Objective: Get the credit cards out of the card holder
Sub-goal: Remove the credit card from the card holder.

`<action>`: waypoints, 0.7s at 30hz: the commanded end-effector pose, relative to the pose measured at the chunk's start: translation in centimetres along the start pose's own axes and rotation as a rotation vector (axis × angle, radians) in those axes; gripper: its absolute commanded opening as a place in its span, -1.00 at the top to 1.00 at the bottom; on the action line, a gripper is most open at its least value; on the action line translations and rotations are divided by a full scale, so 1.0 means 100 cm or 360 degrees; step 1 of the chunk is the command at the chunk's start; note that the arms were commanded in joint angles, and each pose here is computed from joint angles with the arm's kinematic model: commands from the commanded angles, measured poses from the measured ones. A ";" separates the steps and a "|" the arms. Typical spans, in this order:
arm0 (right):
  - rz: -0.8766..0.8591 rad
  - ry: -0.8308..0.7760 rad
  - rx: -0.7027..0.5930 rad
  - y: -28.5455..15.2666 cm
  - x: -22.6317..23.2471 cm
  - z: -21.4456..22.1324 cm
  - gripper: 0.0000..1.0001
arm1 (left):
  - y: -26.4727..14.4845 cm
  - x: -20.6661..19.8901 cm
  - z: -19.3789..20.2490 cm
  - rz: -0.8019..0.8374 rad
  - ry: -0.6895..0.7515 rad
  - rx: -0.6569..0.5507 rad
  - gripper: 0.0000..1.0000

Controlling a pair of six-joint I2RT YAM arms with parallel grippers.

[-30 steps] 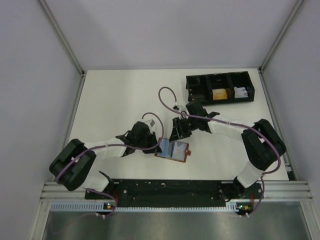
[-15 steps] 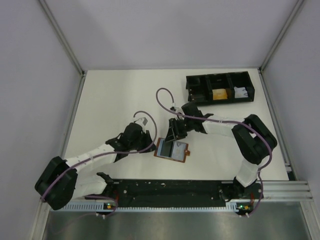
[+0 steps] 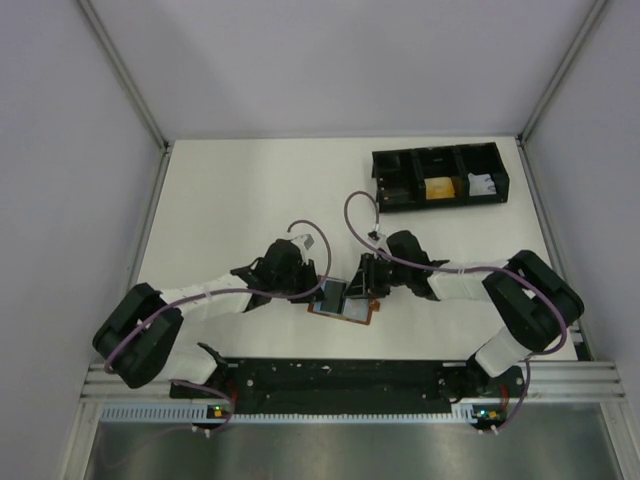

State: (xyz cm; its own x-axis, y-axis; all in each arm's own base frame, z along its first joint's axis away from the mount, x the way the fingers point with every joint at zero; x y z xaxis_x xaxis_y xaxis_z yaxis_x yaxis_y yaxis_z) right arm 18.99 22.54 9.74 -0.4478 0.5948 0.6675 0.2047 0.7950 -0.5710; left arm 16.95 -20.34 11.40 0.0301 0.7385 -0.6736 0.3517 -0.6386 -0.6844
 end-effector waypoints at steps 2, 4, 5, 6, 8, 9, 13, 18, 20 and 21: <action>-0.0088 0.0042 -0.0224 0.002 0.007 -0.015 0.31 | 0.014 -0.002 -0.008 -0.0011 0.0007 -0.0052 0.78; -0.0069 0.0066 -0.0211 0.006 0.003 -0.013 0.31 | 0.017 0.005 -0.005 -0.0059 -0.0023 -0.0053 0.86; -0.0060 0.0080 -0.0208 0.007 0.001 -0.012 0.32 | 0.019 0.008 -0.004 -0.0082 -0.0038 -0.0057 0.88; -0.0043 0.0095 -0.0205 0.008 -0.001 -0.010 0.32 | 0.020 0.012 -0.003 -0.0104 -0.0048 -0.0055 0.89; -0.0015 0.0120 -0.0188 0.010 -0.005 -0.007 0.33 | 0.021 0.017 0.000 -0.0135 -0.0066 -0.0052 0.95; -0.0009 0.0128 -0.0183 0.011 -0.006 -0.006 0.36 | 0.021 0.019 0.002 -0.0150 -0.0079 -0.0049 0.95; 0.0025 0.0161 -0.0152 0.015 -0.012 0.000 0.39 | 0.021 0.024 0.005 -0.0177 -0.0108 -0.0048 0.99; 0.0054 0.0192 -0.0139 0.016 -0.016 0.003 0.39 | 0.021 0.028 0.009 -0.0195 -0.0121 -0.0033 1.00; 0.0035 0.0187 -0.0143 0.018 -0.016 0.003 0.40 | 0.021 0.029 0.010 -0.0193 -0.0127 -0.0026 1.00; 0.0018 0.0191 -0.0140 0.019 -0.017 0.004 0.40 | 0.021 0.028 0.009 -0.0189 -0.0126 -0.0025 1.00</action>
State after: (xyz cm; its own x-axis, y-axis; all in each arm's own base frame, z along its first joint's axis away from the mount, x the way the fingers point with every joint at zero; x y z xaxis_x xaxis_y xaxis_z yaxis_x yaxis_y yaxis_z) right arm 19.51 22.99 7.95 -0.3407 0.6150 0.7111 0.2717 0.7885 -0.5517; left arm 17.42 -20.58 9.19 -0.0528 0.7553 -0.6532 0.3683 -0.5932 -0.7158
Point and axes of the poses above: each gripper's point midway between its finger pads, its own y axis out along the fingers, its own x axis along the line the jaws close on, z = x × y, the point moved 9 cm from there along -y, back along the fingers, and after that the axes turned 12 degrees about -y, right-handed, at the moved point
